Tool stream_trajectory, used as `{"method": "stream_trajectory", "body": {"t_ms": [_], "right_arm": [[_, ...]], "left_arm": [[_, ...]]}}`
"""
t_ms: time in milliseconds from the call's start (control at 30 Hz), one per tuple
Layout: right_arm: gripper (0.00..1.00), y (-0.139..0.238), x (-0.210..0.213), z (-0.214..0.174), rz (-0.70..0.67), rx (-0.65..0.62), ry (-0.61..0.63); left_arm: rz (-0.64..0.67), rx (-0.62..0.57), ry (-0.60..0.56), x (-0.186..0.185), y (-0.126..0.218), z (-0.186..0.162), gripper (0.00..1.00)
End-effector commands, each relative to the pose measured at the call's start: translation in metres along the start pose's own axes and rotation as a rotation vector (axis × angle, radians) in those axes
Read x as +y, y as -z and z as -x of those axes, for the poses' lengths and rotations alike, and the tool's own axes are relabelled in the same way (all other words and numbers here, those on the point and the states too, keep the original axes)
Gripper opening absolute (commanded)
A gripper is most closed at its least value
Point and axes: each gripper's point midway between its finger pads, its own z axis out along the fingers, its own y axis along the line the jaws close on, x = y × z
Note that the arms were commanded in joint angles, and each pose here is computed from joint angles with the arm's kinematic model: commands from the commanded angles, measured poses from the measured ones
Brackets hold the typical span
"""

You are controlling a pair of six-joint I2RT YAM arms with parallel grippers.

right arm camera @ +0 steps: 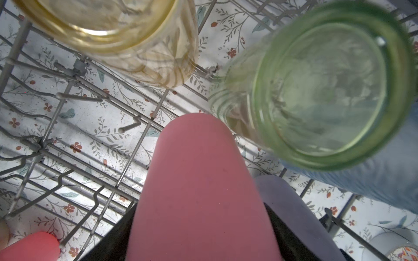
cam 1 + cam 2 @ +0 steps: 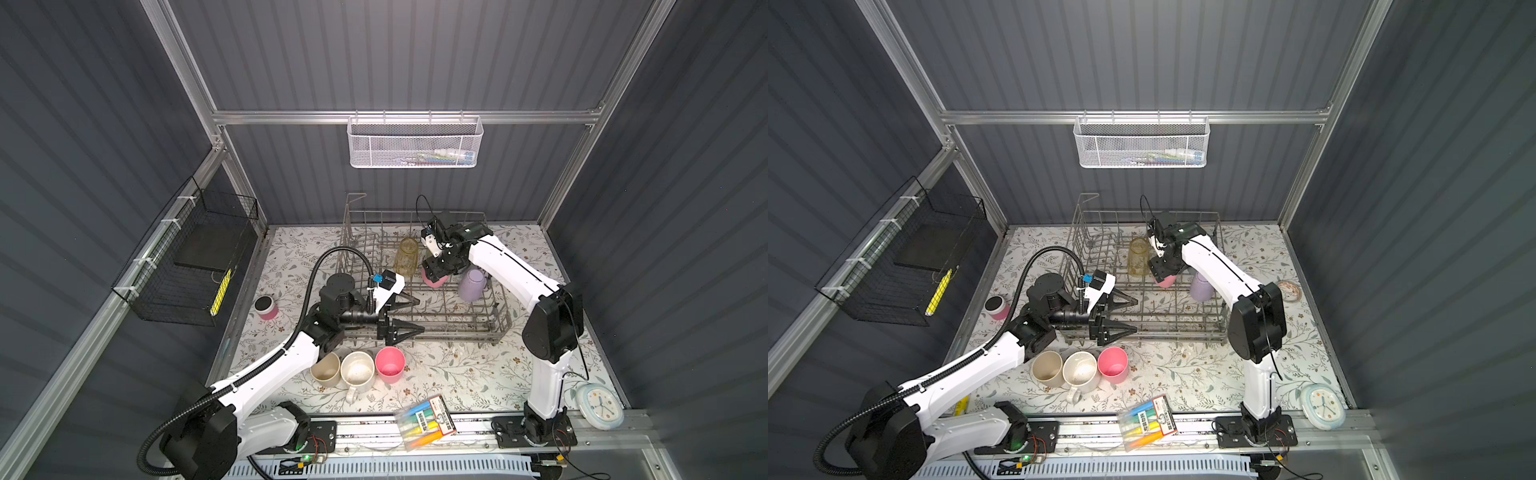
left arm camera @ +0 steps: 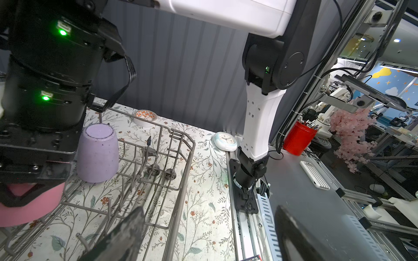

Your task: Load the cups into the dish rack

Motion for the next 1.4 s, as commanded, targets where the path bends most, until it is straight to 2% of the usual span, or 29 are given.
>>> {"method": "stream_trajectory", "body": {"t_ms": [0,433,833,1367], "right_arm": [[0.62,0.0,0.003,0.0,0.001,0.022,0.024],[0.65,-0.013,0.007,0.0,-0.008,0.082,0.037],[0.73,-0.026,0.009,-0.003,-0.032,0.133,0.042],[0.84,-0.033,0.014,-0.004,-0.045,0.14,0.051]], "left_arm": [[-0.014,0.003,-0.023,-0.005,0.001,0.0,0.89],[-0.024,0.011,-0.023,-0.004,0.0,-0.001,0.89],[-0.025,0.018,-0.025,-0.005,0.0,-0.002,0.89],[-0.017,0.018,-0.026,-0.005,0.002,-0.004,0.88]]}}
